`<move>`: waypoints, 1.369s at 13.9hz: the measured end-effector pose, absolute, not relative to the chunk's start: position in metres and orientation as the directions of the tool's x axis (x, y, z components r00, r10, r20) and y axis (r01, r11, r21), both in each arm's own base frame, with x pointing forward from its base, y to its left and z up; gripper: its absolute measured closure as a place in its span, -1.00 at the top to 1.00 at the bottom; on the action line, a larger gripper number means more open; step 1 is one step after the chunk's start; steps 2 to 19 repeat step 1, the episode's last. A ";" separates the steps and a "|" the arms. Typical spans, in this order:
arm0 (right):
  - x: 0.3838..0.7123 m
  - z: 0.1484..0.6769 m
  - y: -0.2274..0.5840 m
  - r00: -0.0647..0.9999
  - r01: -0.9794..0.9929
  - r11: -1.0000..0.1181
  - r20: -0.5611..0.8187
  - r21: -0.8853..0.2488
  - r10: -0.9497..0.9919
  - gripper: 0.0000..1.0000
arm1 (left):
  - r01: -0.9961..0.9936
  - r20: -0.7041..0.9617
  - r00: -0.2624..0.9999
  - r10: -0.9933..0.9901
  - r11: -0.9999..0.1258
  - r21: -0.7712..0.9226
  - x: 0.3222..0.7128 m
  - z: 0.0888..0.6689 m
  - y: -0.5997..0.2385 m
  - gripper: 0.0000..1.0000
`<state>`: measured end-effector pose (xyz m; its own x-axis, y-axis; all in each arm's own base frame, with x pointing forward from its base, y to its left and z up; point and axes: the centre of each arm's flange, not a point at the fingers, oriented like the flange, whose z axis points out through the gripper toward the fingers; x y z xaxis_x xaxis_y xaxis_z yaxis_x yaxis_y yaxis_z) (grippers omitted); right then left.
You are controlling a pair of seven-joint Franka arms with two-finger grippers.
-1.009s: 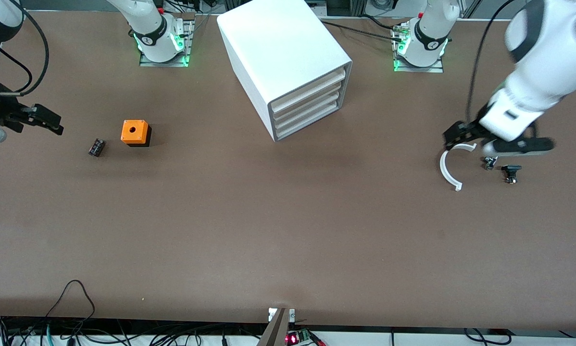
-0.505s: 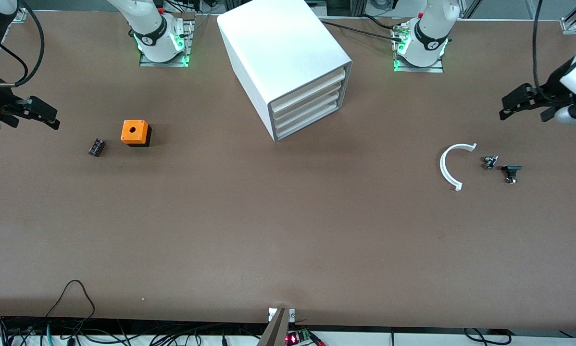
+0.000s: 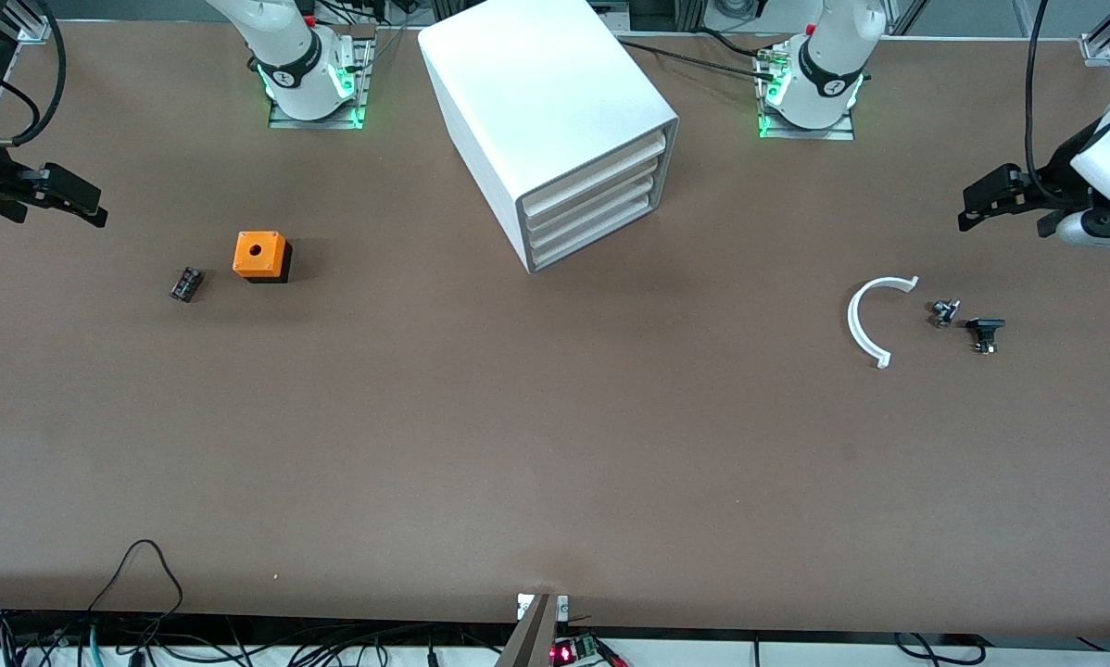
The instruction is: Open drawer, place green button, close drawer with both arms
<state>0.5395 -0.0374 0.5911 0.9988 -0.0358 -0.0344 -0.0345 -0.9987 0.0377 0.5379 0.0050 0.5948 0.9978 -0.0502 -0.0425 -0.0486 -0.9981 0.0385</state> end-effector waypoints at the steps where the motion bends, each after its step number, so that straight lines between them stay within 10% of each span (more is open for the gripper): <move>1: 0.540 0.591 -0.037 0.999 -0.035 -0.999 -0.034 0.038 -0.036 1.00 | -0.049 -0.043 0.998 -0.050 -0.998 0.038 0.538 0.595 0.005 1.00; 19: 0.540 0.591 -0.037 0.999 -0.035 -0.999 -0.034 0.038 -0.036 1.00 | -0.049 -0.043 0.998 -0.050 -0.998 0.038 0.538 0.595 0.005 1.00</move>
